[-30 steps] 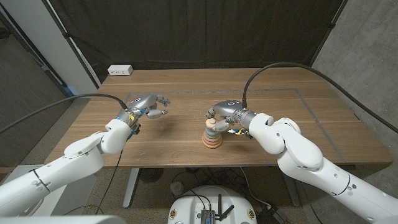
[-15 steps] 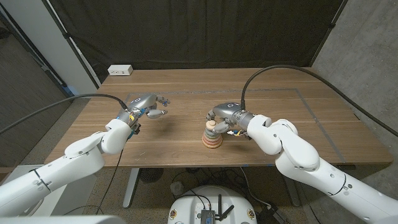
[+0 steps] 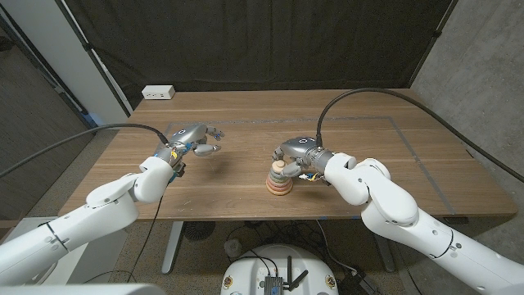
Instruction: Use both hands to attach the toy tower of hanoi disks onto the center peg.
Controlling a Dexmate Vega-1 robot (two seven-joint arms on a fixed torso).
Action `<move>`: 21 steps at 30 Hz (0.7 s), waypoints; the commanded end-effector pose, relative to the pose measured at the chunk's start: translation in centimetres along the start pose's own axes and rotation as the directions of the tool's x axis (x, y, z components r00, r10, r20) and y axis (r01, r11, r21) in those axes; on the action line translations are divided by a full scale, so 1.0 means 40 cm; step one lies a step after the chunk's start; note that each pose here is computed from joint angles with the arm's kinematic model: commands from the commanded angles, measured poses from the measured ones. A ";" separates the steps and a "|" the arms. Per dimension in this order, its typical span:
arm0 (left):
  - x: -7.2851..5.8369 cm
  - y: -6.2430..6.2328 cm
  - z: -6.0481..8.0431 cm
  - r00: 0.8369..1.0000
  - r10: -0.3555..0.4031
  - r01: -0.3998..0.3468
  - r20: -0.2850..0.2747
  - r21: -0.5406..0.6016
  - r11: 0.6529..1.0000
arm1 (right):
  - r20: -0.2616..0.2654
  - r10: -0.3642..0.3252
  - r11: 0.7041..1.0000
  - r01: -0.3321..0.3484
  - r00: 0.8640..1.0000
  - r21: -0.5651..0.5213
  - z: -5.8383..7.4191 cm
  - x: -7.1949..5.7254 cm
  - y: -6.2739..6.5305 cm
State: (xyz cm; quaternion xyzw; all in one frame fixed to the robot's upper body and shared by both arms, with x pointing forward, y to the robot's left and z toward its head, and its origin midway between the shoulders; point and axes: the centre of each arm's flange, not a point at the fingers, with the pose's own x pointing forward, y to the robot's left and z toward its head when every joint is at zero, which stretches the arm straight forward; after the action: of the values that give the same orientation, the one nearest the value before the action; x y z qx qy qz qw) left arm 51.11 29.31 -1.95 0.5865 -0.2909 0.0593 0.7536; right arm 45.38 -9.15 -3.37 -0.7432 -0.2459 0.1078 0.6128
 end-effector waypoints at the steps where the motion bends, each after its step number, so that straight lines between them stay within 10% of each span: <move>1: 0.008 -0.005 0.001 1.000 -0.003 0.003 0.002 -0.005 1.000 | -0.002 0.005 1.000 -0.005 1.000 -0.003 0.001 0.000 0.007; 21: 0.000 -0.008 -0.003 1.000 0.005 -0.005 -0.004 -0.015 1.000 | 0.000 0.012 1.000 -0.012 1.000 -0.011 0.004 -0.004 0.013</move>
State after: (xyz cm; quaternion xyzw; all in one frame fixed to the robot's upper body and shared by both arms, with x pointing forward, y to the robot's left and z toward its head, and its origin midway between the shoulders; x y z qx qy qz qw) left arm 51.41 29.27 -2.05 0.5826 -0.2897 0.0591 0.7571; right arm 45.47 -9.16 -3.72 -0.7454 -0.2424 0.1090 0.6114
